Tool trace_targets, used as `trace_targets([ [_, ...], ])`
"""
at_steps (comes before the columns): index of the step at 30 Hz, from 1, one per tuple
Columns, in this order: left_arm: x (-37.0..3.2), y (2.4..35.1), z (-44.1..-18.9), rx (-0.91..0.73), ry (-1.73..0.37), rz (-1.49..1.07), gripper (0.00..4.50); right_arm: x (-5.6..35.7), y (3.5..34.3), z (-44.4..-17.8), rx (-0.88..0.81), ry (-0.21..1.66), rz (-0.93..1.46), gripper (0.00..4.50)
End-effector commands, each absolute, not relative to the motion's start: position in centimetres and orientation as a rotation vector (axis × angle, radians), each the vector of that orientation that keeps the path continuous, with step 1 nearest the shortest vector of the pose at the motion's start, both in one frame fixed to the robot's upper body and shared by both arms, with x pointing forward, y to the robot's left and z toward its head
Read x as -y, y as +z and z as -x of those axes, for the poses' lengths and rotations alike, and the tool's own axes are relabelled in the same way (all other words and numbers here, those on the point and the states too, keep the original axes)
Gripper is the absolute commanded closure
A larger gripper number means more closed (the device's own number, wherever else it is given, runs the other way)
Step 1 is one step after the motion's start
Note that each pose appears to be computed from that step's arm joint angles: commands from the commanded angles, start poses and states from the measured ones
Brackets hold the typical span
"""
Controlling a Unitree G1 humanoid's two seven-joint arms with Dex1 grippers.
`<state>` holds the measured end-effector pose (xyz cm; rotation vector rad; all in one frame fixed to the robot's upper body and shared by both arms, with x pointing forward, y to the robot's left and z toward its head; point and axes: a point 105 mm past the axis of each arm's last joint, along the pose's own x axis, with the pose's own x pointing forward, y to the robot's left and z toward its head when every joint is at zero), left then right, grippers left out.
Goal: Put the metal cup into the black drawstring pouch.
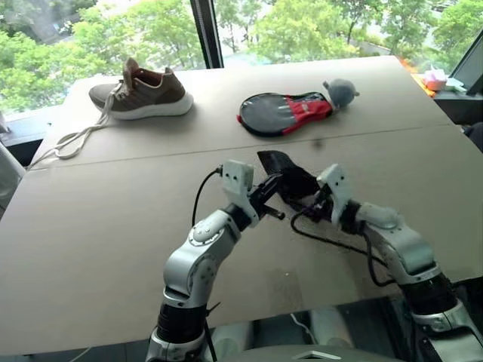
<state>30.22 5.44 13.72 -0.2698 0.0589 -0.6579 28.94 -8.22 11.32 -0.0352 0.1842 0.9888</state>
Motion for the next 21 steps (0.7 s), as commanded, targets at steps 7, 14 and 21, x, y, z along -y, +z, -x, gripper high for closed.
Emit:
trace_targets([
  [7,-6.6,13.8,-30.1,-0.023,-0.631,0.201,4.5,13.3,16.1,-28.7,-0.046,0.88,-0.098,1.01],
  [14,-9.2,14.2,-30.4,0.027,-0.54,0.149,4.5,14.7,11.2,-32.9,-0.136,0.653,0.192,1.01],
  [21,-10.4,13.2,-28.9,0.008,-0.492,0.129,4.5,13.0,11.1,-35.5,-0.113,0.589,0.145,1.01],
])
